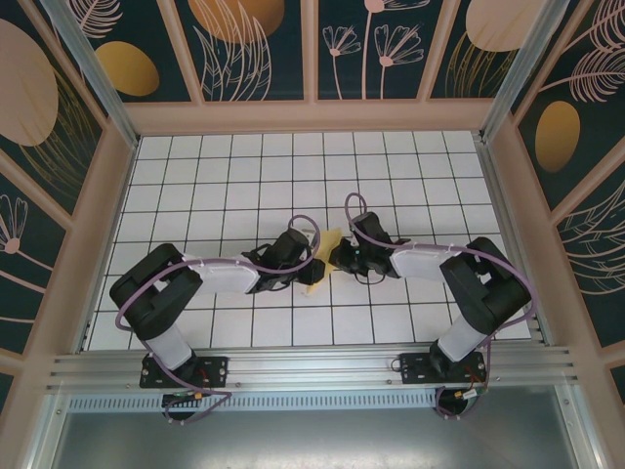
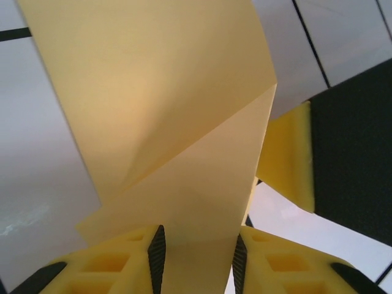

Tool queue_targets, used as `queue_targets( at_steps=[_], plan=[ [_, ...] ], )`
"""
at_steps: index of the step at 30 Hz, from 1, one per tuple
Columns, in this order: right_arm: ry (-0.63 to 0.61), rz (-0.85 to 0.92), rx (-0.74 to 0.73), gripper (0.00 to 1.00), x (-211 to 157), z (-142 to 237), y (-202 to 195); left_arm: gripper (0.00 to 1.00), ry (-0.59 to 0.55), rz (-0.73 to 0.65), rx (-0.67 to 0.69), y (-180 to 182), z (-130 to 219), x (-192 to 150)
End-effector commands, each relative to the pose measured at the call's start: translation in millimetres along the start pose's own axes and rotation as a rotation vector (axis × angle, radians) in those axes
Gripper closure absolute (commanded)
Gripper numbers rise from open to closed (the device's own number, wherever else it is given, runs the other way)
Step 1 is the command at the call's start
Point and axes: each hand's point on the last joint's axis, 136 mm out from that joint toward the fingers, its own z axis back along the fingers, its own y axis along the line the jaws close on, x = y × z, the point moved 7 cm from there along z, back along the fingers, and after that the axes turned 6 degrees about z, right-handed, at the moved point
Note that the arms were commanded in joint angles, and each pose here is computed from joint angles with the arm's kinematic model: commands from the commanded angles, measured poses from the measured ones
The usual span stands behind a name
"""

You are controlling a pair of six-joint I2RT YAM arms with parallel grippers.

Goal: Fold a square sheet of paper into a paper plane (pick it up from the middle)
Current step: Fourth fold the wing at the center of the table.

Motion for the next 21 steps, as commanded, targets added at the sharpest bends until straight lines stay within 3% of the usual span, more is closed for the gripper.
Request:
queue_targets(
  at_steps=[1,15,21],
  plan=[
    [0.003,-0.017,0.024,0.88,-3,-2,-5,0.61,-0.007,-0.024,0.064,2,2,0],
    [0.027,-0.034,0.077,0.89,-13,-6,-15,0.61,0.007,-0.074,0.149,-1,2,-12],
    [0.029,-0.031,0.099,0.89,-15,-6,-14,0.70,0.012,-0.089,0.168,1,1,-14]
  ],
)
